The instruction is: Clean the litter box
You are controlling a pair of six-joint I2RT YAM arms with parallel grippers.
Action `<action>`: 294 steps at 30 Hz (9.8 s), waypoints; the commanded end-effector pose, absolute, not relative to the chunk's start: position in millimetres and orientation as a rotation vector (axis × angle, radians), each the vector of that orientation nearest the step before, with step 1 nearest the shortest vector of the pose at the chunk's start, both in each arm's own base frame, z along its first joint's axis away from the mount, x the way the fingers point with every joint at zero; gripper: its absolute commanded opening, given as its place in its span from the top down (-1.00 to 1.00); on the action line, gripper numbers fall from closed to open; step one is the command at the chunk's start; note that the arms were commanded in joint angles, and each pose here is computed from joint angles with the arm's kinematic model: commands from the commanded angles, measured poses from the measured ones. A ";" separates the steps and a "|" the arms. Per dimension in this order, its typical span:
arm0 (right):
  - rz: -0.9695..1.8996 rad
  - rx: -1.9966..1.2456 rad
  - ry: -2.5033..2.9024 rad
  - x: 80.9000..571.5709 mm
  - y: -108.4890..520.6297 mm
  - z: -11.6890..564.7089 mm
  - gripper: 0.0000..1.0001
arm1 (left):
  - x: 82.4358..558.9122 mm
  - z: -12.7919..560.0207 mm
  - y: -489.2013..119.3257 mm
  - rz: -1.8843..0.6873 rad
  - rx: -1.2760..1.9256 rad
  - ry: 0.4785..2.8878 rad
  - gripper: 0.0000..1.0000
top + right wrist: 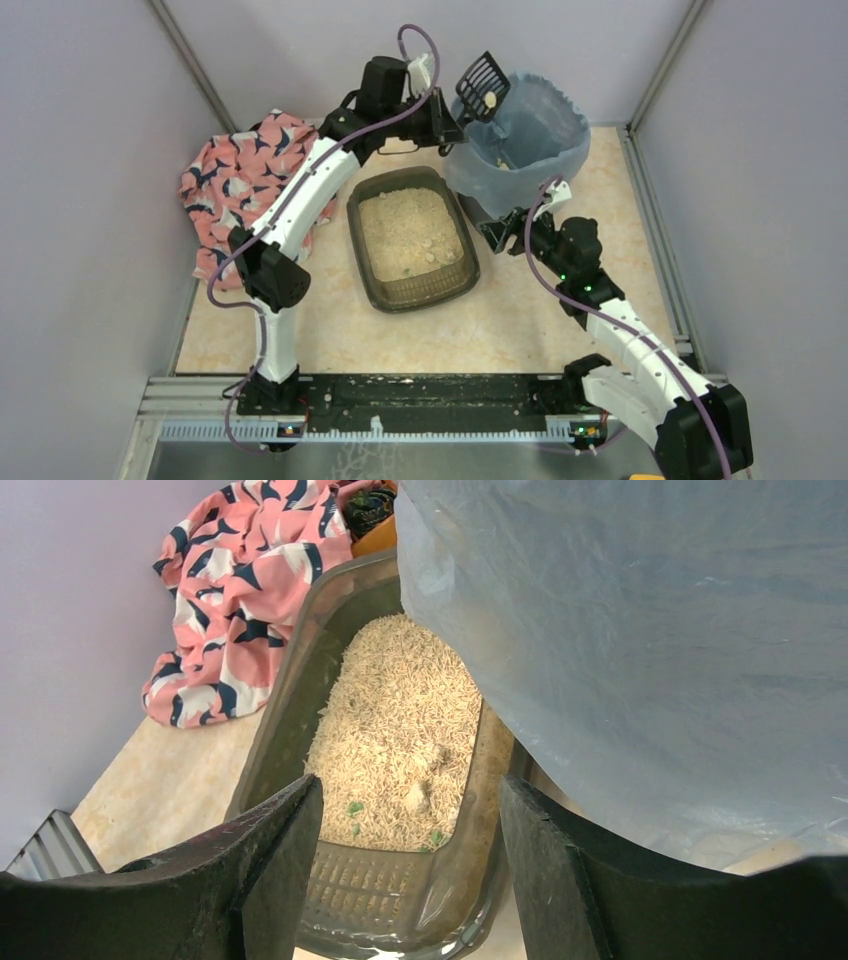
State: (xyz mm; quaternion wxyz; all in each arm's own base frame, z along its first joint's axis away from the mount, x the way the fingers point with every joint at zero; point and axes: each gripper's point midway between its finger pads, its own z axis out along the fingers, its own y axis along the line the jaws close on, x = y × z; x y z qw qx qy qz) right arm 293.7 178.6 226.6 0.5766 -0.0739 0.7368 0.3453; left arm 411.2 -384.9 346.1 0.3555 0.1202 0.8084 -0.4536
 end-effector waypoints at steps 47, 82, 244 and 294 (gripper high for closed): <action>0.820 -0.214 1.659 297.8 183.2 245.7 -0.31 | 320.9 448.9 -313.0 -0.933 0.459 1.674 1.00; 1.120 -0.808 1.437 227.5 253.1 341.3 -0.68 | 130.9 286.2 -253.7 -1.636 0.699 1.872 1.00; 1.028 -0.595 1.434 260.7 260.3 332.0 -0.11 | 286.3 265.7 -176.9 -1.031 -0.024 2.079 1.00; 0.955 -0.534 1.472 277.5 245.0 302.7 -0.11 | 328.0 164.8 -186.4 -0.717 0.015 2.536 1.00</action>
